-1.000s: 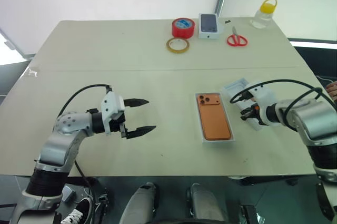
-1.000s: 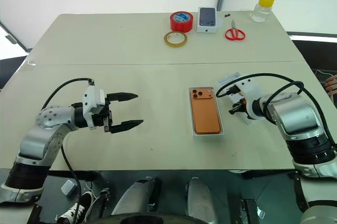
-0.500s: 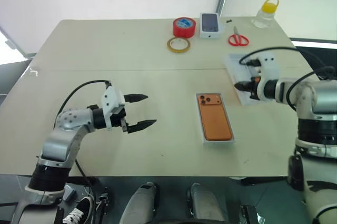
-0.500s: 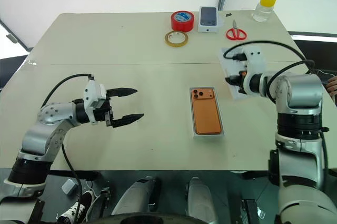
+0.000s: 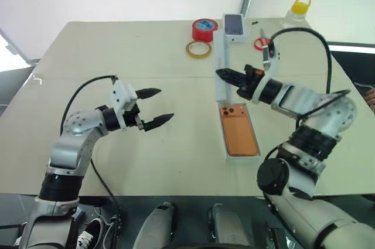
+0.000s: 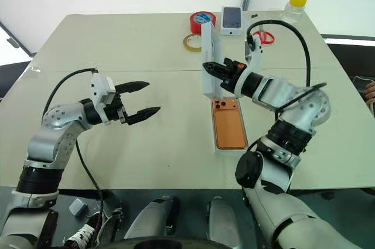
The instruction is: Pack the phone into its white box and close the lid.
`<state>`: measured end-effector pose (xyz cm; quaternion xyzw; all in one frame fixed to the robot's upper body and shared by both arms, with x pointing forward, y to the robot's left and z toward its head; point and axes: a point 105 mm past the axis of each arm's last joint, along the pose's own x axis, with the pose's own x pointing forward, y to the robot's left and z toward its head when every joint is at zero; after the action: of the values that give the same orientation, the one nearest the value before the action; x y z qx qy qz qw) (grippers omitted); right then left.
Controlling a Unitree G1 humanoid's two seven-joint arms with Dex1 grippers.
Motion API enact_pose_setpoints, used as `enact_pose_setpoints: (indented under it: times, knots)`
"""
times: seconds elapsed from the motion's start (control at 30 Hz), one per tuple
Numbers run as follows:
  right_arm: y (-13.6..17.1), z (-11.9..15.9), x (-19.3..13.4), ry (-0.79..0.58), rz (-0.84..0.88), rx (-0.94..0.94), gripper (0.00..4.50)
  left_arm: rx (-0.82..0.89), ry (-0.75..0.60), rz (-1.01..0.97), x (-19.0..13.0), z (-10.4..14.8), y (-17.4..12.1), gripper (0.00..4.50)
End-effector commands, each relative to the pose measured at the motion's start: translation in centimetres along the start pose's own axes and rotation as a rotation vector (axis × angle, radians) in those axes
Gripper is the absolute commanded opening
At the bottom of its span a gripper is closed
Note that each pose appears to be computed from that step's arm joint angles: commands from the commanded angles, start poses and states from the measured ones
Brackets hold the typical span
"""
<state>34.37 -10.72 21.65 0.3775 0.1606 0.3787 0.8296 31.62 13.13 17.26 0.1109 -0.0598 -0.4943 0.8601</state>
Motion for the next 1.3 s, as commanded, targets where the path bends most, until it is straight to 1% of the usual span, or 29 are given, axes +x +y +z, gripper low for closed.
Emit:
enact_pose_setpoints:
  times: [0.03,0.17,0.23,0.27,0.37,0.5,0.57,0.63,0.7,0.73,0.8,0.83,0.87,0.93,1.03,1.13,1.3]
  knots:
    - [2.2,-1.5,-0.6,0.008,0.099,-0.016,0.05,0.027,-0.039,0.008,0.0,1.1,-0.1,4.50]
    - [3.0,-3.9,-1.1,0.067,0.120,-0.009,0.05,0.015,-0.041,0.005,0.3,0.9,-0.5,4.50]
    - [3.5,-4.6,-1.6,0.084,0.128,0.015,0.05,0.001,-0.050,0.010,0.4,1.0,-0.5,4.50]
    - [3.6,-5.2,-2.0,0.116,0.127,0.025,0.05,0.000,-0.052,0.009,0.5,1.0,-0.6,4.50]
    - [3.3,-7.2,-3.0,0.208,0.087,0.052,0.05,-0.009,-0.056,0.006,0.8,1.0,-0.8,4.50]
    - [2.5,-8.6,-3.6,0.234,0.049,0.084,0.05,-0.029,-0.058,-0.016,1.0,0.8,-1.7,4.50]
    - [2.4,-8.9,-3.6,0.240,0.038,0.085,0.00,-0.021,-0.042,-0.029,0.9,0.4,-2.2,3.99]
    - [2.9,-8.9,-3.3,0.225,0.057,0.087,0.00,-0.083,-0.048,-0.055,0.9,0.2,-2.7,3.24]
    - [3.1,-8.7,-3.1,0.211,0.059,0.090,0.00,-0.093,-0.048,-0.046,0.9,0.2,-2.7,2.19]
    - [2.9,-8.6,-3.0,0.200,0.050,0.099,0.00,-0.099,-0.049,-0.055,0.9,0.2,-2.9,1.76]
    - [2.6,-8.4,-2.8,0.182,0.019,0.112,0.00,-0.096,-0.052,-0.050,1.1,0.1,-3.1,0.60]
    - [2.4,-8.3,-2.7,0.176,0.005,0.115,0.00,-0.097,-0.052,-0.048,1.2,0.0,-3.1,0.16]
    - [2.4,-8.5,-2.6,0.170,0.010,0.139,0.00,-0.085,-0.046,-0.052,1.4,-0.2,-3.4,0.07]
    - [2.1,-9.2,-2.7,0.197,0.001,0.147,0.00,-0.082,-0.039,-0.051,2.0,-0.7,-3.8,0.07]
    - [0.3,-9.9,-3.0,0.233,-0.099,0.158,0.00,-0.078,0.004,-0.043,3.1,-2.4,-4.1,0.07]
    - [-0.2,-9.2,-2.9,0.197,-0.118,0.188,0.00,-0.097,0.025,-0.060,3.9,-3.5,-4.4,0.07]
    - [-0.4,-8.0,-2.7,0.168,-0.121,0.185,0.00,-0.145,0.007,-0.093,6.2,-4.5,-5.5,0.07]
